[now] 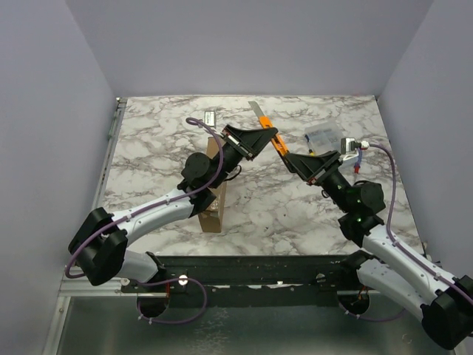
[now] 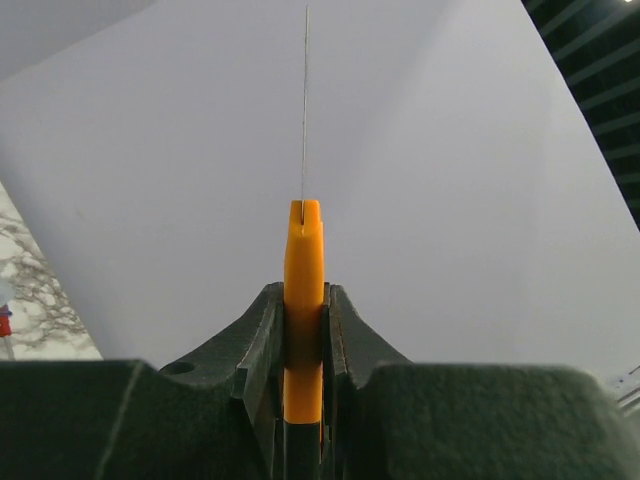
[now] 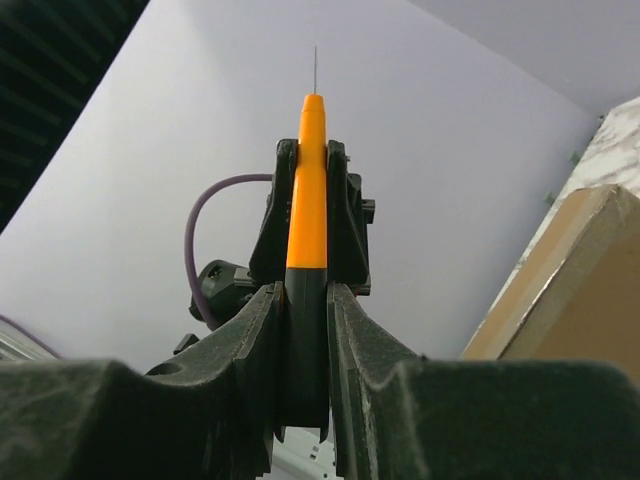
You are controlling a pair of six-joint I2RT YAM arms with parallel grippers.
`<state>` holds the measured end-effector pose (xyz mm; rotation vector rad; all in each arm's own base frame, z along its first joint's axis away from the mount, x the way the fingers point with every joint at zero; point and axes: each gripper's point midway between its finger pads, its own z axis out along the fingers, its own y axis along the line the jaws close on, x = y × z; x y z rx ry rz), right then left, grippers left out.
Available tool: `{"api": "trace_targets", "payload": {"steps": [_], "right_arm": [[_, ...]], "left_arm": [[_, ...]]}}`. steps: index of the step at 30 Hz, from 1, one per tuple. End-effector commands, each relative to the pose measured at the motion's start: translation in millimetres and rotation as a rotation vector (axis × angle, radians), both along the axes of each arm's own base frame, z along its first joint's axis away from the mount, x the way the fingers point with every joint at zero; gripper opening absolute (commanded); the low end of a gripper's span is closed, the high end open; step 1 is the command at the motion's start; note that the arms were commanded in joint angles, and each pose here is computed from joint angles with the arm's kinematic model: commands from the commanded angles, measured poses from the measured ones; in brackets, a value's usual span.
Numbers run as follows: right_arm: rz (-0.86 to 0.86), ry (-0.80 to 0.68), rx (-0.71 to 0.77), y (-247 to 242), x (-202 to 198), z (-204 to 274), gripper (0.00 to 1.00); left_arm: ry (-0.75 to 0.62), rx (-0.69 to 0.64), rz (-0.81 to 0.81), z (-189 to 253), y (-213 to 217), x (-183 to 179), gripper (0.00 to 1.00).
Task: Unpack the express box
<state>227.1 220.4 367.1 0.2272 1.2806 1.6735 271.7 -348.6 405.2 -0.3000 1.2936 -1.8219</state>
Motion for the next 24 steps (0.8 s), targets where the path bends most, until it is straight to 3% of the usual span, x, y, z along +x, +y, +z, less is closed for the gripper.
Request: {"api": "trace_targets", "payload": {"steps": [1, 3, 6, 12, 13, 19, 24], "right_arm": [[-0.009, 0.002, -0.017, 1, 3, 3, 0.01], [-0.031, 0.019, -0.025, -1, 7, 0, 0.01], [-0.063, 0.035, -0.049, -3, 12, -3, 0.01], [-0.181, 0.013, -0.182, -12, 25, -1, 0.01], [-0.214, 0.007, -0.224, -16, 29, -1, 0.01], [-0.444, -0.033, -0.646, -48, 52, 12, 0.01], [-0.414, 0.007, -1.071, -66, 55, -7, 0.01]], "left_arm": [[-0.062, 0.009, 0.051, 6, 9, -4, 0.08], [-0.073, 0.043, 0.064, 1, 7, -2, 0.25], [-0.086, 0.087, 0.069, -5, 4, 0, 0.37], [-0.035, 0.205, 0.088, -38, 16, 4, 0.92], [-0.018, 0.229, 0.107, -46, 26, 5, 0.97], [0.007, 0.464, 0.264, -74, 95, 9, 0.99], [-0.187, 0.749, 0.291, -35, 118, -9, 0.99]]}}
